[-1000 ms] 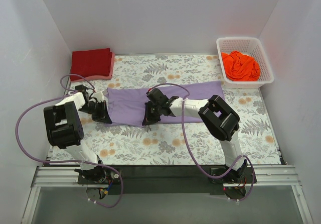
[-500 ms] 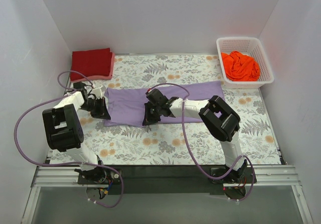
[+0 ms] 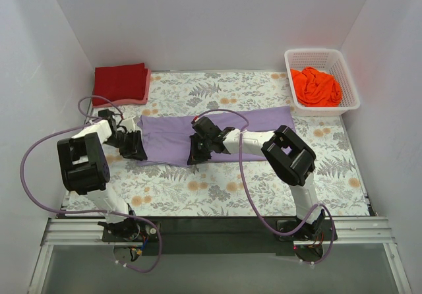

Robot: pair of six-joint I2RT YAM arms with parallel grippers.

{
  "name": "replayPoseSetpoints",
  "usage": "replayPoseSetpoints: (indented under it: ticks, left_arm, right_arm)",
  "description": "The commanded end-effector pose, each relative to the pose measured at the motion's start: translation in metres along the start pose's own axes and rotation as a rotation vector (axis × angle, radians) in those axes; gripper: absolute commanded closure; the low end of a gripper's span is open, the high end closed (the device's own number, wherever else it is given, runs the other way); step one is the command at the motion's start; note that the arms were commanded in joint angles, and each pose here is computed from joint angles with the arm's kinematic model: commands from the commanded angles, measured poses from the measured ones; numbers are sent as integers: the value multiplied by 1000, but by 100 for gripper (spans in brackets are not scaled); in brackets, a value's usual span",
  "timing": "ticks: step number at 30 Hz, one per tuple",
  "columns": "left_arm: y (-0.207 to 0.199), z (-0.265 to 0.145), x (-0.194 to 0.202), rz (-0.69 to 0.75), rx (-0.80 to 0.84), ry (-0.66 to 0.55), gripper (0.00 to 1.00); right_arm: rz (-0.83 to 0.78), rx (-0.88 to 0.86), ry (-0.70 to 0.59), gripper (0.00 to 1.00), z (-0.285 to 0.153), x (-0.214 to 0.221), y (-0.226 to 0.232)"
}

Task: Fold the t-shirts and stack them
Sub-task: Fold the tshirt

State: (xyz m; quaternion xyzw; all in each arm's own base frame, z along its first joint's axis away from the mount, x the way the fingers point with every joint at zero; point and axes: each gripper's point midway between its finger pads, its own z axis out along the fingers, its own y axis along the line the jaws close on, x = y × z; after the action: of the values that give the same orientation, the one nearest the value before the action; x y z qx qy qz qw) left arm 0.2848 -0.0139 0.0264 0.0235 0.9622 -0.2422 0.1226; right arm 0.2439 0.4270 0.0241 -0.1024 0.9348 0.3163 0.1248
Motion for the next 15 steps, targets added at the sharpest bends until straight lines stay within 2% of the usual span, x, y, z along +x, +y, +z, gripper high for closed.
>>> replayPoseSetpoints:
  ticks: [1, 9, 15]
  left_arm:
    - [1, 5, 1, 7, 3, 3, 69]
    - [-10, 2, -6, 27, 40, -19, 70]
    - [-19, 0, -7, 39, 58, -19, 75]
  right_arm:
    - [-12, 126, 40, 99, -1, 17, -34]
    - [-4, 131, 50, 99, 3, 19, -38]
    - [0, 133, 52, 99, 3, 19, -39]
